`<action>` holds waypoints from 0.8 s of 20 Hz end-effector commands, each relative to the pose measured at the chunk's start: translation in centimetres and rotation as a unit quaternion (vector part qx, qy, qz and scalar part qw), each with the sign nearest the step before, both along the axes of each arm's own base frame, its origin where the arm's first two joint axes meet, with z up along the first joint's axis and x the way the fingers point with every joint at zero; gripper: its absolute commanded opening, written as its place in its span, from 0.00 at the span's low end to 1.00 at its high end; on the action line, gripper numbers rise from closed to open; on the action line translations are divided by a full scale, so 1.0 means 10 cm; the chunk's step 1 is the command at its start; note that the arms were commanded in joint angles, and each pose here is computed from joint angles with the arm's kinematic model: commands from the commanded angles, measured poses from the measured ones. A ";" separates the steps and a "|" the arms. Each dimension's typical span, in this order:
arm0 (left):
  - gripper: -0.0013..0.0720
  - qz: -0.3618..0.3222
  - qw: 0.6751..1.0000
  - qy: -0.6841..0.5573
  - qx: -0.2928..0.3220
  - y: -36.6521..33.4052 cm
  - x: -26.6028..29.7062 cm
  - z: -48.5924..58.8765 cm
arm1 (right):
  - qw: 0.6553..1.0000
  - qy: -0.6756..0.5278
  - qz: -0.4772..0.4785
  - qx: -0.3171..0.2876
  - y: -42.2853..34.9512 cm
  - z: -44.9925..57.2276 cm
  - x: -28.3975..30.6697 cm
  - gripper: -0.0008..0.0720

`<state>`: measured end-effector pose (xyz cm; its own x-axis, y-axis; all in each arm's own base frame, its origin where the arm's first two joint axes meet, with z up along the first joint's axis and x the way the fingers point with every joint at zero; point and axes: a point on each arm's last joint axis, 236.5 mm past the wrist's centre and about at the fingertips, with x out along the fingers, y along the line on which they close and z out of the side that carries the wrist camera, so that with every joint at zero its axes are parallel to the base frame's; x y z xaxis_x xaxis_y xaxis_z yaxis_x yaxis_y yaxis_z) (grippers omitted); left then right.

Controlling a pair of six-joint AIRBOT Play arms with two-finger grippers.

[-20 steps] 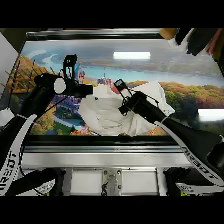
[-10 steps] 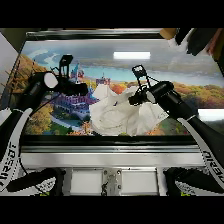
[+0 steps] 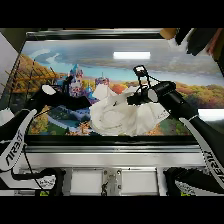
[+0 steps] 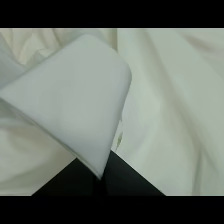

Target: Fold the clothes and pants, and hang the long-sleeved shirts on hangers.

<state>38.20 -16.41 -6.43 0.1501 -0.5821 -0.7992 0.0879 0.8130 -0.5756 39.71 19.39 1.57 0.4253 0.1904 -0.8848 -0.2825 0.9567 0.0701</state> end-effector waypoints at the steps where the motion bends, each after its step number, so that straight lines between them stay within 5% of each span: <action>1: 0.69 0.000 1.000 0.015 -0.011 -0.22 0.07 -0.25 | 1.000 0.002 -0.001 0.005 0.02 0.01 -0.01 0.03; 4: 0.67 0.003 1.000 0.005 -0.014 -0.34 0.24 -0.19 | 1.000 0.005 0.001 0.003 0.01 0.00 -0.02 0.03; 5: 0.40 0.010 1.000 0.002 -0.016 -0.34 0.30 -0.16 | 1.000 0.003 0.011 -0.002 0.01 0.00 -0.02 0.03; 7: 0.03 0.011 1.000 -0.007 -0.017 -0.35 0.36 -0.10 | 1.000 0.003 0.021 -0.010 -0.01 -0.01 -0.03 0.03; 12: 0.03 0.022 0.994 -0.098 -0.040 -0.19 0.77 0.85 | 0.996 -0.019 0.055 -0.062 -0.35 0.45 0.14 0.03; 16: 0.03 0.028 0.927 -0.370 -0.060 -0.06 0.82 3.33 | 0.986 -0.145 0.053 -0.057 -0.60 1.97 0.36 0.03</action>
